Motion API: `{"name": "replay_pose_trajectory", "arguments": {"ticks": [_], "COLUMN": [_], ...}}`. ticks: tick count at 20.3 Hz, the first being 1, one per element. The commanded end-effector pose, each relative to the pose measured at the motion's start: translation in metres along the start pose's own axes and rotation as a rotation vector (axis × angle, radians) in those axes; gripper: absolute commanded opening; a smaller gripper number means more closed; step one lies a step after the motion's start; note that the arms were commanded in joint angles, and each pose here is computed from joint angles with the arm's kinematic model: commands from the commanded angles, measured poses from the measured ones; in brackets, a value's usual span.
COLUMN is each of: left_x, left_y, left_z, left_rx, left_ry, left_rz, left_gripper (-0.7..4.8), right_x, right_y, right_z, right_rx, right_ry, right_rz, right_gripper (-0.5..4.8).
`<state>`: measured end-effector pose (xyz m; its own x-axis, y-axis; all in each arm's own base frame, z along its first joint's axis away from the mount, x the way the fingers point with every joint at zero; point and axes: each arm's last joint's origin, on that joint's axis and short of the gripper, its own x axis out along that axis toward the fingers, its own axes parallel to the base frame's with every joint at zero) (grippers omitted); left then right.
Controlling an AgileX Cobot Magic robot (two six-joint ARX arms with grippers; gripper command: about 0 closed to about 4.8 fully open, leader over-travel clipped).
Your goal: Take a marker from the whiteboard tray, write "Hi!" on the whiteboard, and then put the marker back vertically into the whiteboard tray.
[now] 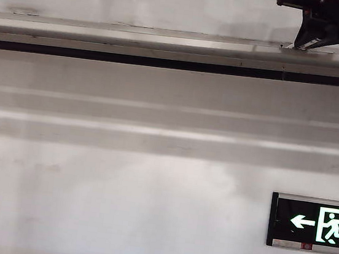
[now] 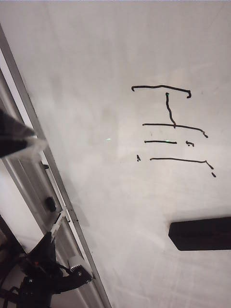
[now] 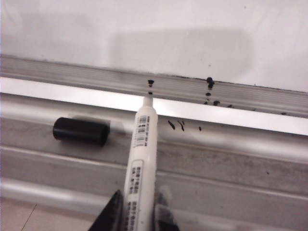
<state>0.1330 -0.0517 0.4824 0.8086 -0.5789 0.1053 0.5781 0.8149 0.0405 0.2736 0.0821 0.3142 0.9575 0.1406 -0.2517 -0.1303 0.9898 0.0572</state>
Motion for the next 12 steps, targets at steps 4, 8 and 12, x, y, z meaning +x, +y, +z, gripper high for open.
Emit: {"name": "replay_pose_trajectory", "arguments": {"ticks": [4, 8, 12], "left_x": [-0.0006, -0.0005, -0.0005], "left_y": [-0.0002, -0.0001, -0.0001], "left_z": [0.0022, 0.0021, 0.0021], "left_rx": [0.005, 0.005, 0.005], "left_ry": [-0.016, -0.015, -0.015], "left_rz": [0.000, 0.000, 0.000], "left_gripper": [-0.05, -0.05, -0.05], "right_x": [0.0023, 0.0023, 0.0023], "right_y": [0.0008, 0.0010, 0.0011], "right_z": [0.0026, 0.0025, 0.0025], "right_rx": [0.011, 0.010, 0.010], "right_ry": [-0.035, -0.034, -0.034], "right_rz": [0.002, 0.006, 0.007], "right_gripper": [-0.01, 0.48, 1.32]}}
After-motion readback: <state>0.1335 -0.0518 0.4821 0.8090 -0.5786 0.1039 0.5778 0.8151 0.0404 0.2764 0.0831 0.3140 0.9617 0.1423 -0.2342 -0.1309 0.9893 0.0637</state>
